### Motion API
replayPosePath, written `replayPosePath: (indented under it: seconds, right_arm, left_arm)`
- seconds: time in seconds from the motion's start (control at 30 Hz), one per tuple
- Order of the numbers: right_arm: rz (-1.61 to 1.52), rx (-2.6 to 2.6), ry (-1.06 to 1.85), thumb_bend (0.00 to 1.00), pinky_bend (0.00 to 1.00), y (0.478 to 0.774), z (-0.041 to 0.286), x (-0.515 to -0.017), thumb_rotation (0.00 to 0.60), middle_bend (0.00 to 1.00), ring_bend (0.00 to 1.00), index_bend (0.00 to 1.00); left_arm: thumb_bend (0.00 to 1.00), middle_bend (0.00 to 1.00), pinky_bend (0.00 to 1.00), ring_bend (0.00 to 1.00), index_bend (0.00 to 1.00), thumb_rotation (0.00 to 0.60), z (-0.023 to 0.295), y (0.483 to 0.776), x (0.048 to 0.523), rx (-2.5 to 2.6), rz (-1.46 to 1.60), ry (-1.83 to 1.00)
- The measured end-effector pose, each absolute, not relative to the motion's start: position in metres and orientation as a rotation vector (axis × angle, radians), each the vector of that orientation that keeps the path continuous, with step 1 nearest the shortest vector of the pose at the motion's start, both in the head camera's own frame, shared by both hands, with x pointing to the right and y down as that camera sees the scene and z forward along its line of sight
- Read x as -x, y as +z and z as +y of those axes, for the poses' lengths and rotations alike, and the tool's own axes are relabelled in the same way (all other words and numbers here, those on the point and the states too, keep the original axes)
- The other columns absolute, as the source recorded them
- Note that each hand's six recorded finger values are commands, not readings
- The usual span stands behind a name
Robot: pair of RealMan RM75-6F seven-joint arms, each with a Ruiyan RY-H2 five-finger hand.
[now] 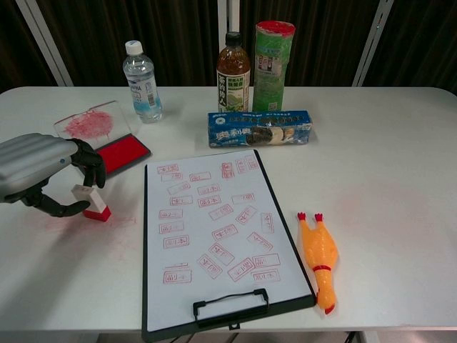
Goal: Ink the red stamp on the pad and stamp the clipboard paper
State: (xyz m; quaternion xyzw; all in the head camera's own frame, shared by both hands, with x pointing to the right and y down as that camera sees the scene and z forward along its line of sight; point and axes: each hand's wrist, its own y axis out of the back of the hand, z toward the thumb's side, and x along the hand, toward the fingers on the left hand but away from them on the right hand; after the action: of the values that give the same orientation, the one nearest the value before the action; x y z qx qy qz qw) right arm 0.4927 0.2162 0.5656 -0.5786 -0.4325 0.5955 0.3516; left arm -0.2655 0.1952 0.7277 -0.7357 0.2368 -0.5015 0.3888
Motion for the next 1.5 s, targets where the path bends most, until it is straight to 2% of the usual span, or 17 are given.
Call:
replayPosePath:
  seconds: [0.27, 0.57, 0.9, 1.23, 1.5]
  right_arm:
    - [-1.12, 1.497, 1.542, 0.28, 0.0, 0.5658, 0.216, -0.4926, 0.6, 0.0, 0.0, 0.0]
    - [-1.117, 1.5, 1.549, 0.29, 0.0, 0.567, 0.2162, -0.4929, 0.6, 0.0, 0.0, 0.0]
    - [-1.117, 1.499, 1.553, 0.29, 0.0, 0.5684, 0.2157, -0.4922, 0.6, 0.0, 0.0, 0.0]
    - [-1.115, 1.498, 1.559, 0.29, 0.0, 0.5682, 0.2164, -0.4919, 0.6, 0.0, 0.0, 0.0]
    - [-1.11, 1.5, 1.56, 0.29, 0.0, 0.5686, 0.2162, -0.4898, 0.6, 0.0, 0.0, 0.0]
  left_arm:
    - [0.32, 0.47, 0.31, 0.21, 0.5, 0.6, 0.1928, 0.7285, 0.2661, 1.857, 0.605, -1.273]
    - [0.32, 0.46, 0.31, 0.21, 0.49, 0.6, 0.1927, 0.7316, 0.2691, 1.85, 0.597, -1.289]
    - [0.32, 0.46, 0.31, 0.21, 0.55, 0.6, 0.193, 0.7342, 0.2712, 1.854, 0.592, -1.301]
    - [0.41, 0.47, 0.31, 0.21, 0.61, 0.6, 0.1919, 0.7365, 0.2718, 1.869, 0.606, -1.307]
    - [0.47, 0.53, 0.31, 0.22, 0.63, 0.6, 0.1882, 0.732, 0.2715, 1.906, 0.643, -1.305]
